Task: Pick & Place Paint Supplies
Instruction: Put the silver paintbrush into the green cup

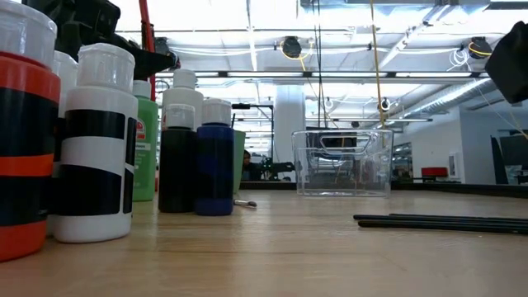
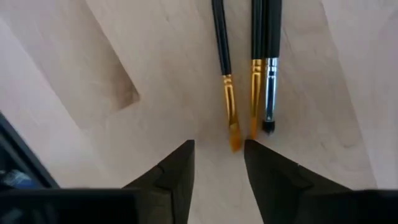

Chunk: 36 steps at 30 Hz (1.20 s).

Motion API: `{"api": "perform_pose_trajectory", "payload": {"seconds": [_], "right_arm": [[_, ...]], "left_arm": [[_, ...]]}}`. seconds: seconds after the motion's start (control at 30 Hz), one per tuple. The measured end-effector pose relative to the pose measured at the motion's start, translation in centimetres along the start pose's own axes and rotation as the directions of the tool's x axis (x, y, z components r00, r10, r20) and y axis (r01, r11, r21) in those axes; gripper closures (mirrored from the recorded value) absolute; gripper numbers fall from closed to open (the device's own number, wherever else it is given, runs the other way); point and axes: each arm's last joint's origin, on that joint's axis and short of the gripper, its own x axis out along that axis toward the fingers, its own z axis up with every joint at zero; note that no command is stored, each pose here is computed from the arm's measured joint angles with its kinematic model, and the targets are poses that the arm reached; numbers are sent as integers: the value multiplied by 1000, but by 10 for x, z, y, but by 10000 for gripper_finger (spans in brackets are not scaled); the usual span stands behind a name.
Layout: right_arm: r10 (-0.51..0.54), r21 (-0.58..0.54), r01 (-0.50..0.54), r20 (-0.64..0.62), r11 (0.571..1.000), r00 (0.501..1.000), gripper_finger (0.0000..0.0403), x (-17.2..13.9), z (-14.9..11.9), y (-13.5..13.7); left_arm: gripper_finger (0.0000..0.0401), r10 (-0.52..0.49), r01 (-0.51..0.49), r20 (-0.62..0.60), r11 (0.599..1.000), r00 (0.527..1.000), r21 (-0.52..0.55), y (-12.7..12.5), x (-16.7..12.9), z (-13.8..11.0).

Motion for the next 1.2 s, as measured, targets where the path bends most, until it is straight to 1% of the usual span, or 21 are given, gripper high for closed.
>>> {"api": "perform_pose_trajectory", "payload": {"seconds": [0.13, 0.33, 0.47, 0.63, 0.73, 0.8, 0.87, 0.93, 1.0, 1.07, 1.2], "right_arm": [[-20, -28, 21, 31, 999, 999, 282, 1, 1, -1], [-59, -118, 69, 89, 991, 994, 299, 1, 2, -3], [-72, -136, 90, 134, 987, 988, 312, 2, 5, -4], [-47, -125, 65, 145, 990, 988, 326, 9, 3, -8], [-49, -110, 64, 126, 992, 991, 339, 15, 1, -13], [-60, -111, 72, 108, 991, 992, 355, 18, -1, -17], [-62, -132, 73, 90, 989, 994, 379, 20, -4, -18], [-56, -177, 68, 68, 982, 996, 396, 20, -6, -18], [-45, -208, 51, 36, 977, 998, 397, 20, -7, -18], [-27, -213, 30, 16, 977, 999, 399, 15, -9, -17], [20, -247, -8, 47, 969, 999, 401, -2, -10, -18]], "left_arm": [[375, 1, -1, 1, 1000, 1000, 0, 0, 0, 0], [375, 3, -3, 8, 1000, 1000, 0, 0, 0, 1], [375, 3, -3, 8, 1000, 1000, -1, 0, 0, 1], [375, 3, -3, 7, 1000, 1000, -13, 0, 0, 1], [375, 3, -3, 8, 1000, 1000, -14, 0, 0, 1], [375, 3, -3, 7, 1000, 1000, -14, 0, 0, 1], [375, 3, -3, 8, 1000, 1000, -14, 0, 0, 1], [375, 3, -3, 7, 1000, 1000, -14, 0, 0, 1], [375, 3, -3, 7, 1000, 1000, -11, 0, 0, 1], [375, 3, -3, 7, 1000, 1000, -11, 0, 0, 1], [375, 3, -3, 6, 1000, 1000, -24, 0, 0, 1]]}}
